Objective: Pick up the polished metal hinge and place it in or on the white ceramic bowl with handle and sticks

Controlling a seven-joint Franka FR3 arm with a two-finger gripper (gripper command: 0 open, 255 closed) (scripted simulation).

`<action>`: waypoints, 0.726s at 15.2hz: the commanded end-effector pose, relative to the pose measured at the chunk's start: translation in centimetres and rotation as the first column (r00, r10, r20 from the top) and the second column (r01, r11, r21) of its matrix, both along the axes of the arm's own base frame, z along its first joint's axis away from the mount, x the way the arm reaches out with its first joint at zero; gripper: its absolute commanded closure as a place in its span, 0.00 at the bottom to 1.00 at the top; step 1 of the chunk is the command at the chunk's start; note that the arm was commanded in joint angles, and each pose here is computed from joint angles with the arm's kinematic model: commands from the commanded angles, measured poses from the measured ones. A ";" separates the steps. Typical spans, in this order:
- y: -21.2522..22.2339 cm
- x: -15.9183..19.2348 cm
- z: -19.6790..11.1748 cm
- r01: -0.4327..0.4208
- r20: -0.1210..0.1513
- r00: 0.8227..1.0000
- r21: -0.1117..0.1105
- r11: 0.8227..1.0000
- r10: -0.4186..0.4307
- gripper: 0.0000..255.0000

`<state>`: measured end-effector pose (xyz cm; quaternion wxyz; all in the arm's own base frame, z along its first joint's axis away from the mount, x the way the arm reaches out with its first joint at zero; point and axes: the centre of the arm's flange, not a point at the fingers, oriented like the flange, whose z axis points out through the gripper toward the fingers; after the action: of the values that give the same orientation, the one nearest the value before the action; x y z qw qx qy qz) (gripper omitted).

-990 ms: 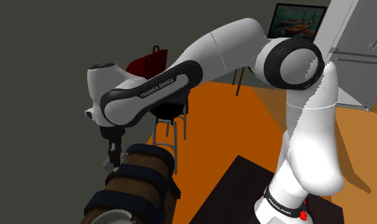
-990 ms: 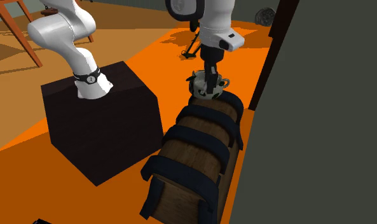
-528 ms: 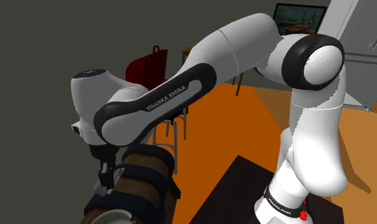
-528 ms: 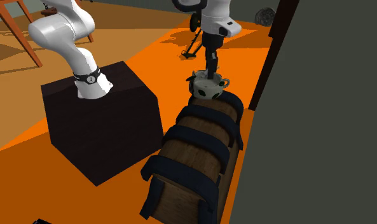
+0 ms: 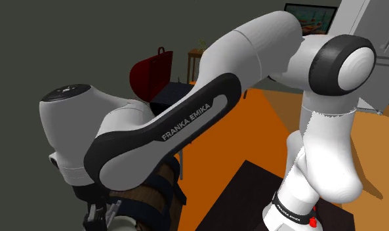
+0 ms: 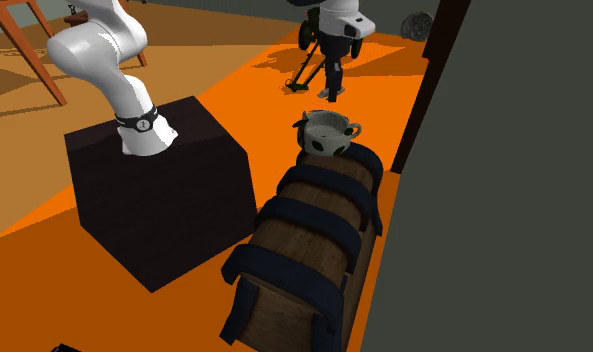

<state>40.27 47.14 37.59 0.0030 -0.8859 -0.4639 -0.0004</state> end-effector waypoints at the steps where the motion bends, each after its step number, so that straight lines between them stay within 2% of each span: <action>1: 0.5 -0.6 -0.7 0.002 0.000 1.000 0.000 1.000 -0.002 1.00; 11: 0.5 -0.6 -5.9 0.002 0.000 1.000 0.000 1.000 -0.002 1.00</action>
<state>39.69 47.56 32.33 0.0029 -0.8862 -0.4633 -0.0004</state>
